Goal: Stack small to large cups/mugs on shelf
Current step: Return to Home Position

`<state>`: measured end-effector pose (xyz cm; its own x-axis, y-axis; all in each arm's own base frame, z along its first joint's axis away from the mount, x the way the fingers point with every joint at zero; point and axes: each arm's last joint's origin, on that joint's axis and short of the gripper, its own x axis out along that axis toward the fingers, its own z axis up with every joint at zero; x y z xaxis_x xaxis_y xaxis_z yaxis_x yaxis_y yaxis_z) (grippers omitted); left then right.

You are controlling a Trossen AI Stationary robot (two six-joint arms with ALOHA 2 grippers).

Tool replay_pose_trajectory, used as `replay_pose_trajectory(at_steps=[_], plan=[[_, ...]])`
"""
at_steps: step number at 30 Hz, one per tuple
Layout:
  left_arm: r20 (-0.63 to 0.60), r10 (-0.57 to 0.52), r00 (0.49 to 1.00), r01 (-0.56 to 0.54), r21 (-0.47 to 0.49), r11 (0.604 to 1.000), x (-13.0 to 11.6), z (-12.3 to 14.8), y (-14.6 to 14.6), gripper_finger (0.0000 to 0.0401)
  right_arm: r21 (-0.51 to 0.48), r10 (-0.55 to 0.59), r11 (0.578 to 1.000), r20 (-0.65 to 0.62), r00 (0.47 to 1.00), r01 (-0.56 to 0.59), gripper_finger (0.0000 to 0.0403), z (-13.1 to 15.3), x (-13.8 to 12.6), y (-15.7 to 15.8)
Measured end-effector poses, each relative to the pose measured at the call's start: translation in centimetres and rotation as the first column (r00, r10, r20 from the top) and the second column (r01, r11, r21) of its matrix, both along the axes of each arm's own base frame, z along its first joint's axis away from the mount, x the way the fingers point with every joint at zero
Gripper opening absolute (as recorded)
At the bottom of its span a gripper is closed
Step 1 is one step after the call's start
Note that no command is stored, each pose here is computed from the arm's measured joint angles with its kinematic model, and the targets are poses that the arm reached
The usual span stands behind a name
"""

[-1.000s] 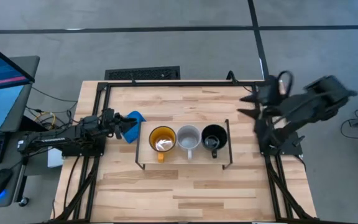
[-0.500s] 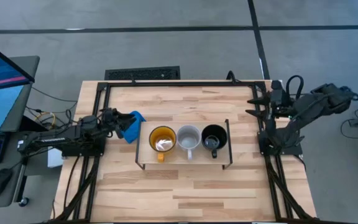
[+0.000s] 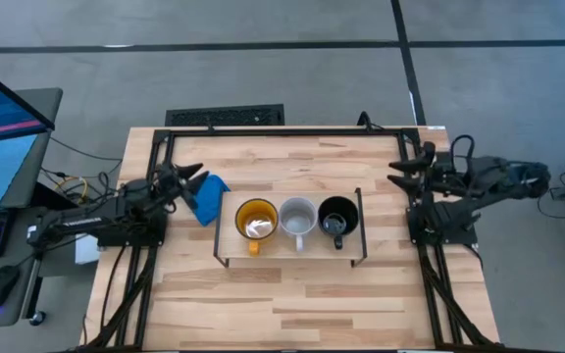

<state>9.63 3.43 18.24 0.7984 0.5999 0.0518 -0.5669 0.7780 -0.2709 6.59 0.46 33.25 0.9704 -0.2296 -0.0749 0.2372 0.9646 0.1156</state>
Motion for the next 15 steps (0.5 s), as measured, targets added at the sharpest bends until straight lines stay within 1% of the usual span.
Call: replay_pose_trajectory(at_steps=[4, 6, 11, 15], plan=[[-0.025, 0.052, 0.998, -0.051, 0.037, 0.998, -0.2, 0.1, 0.5, 0.0179, 0.026, -0.019, 0.999, 0.005, 1.000, 0.019, 0.0194, -2.2, 0.8, -0.1], [-0.034, 0.078, 0.996, -0.077, 0.050, 0.996, -0.3, 0.1, 0.7, 0.0179, 0.029, -0.026, 0.999, 0.023, 0.999, 0.026, 0.0193, -2.9, 1.3, -0.2], [-0.052, 0.106, 0.993, -0.102, 0.082, 0.991, -0.5, 0.1, 1.3, 0.0179, 0.036, -0.039, 0.999, 0.028, 0.999, 0.038, 0.0192, -4.7, 2.4, -0.6], [-0.060, 0.119, 0.991, -0.113, 0.094, 0.989, -0.7, 0.1, 1.7, 0.0179, 0.031, -0.026, 0.999, 0.062, 0.998, 0.024, 0.0194, -6.5, 3.4, -1.1]])
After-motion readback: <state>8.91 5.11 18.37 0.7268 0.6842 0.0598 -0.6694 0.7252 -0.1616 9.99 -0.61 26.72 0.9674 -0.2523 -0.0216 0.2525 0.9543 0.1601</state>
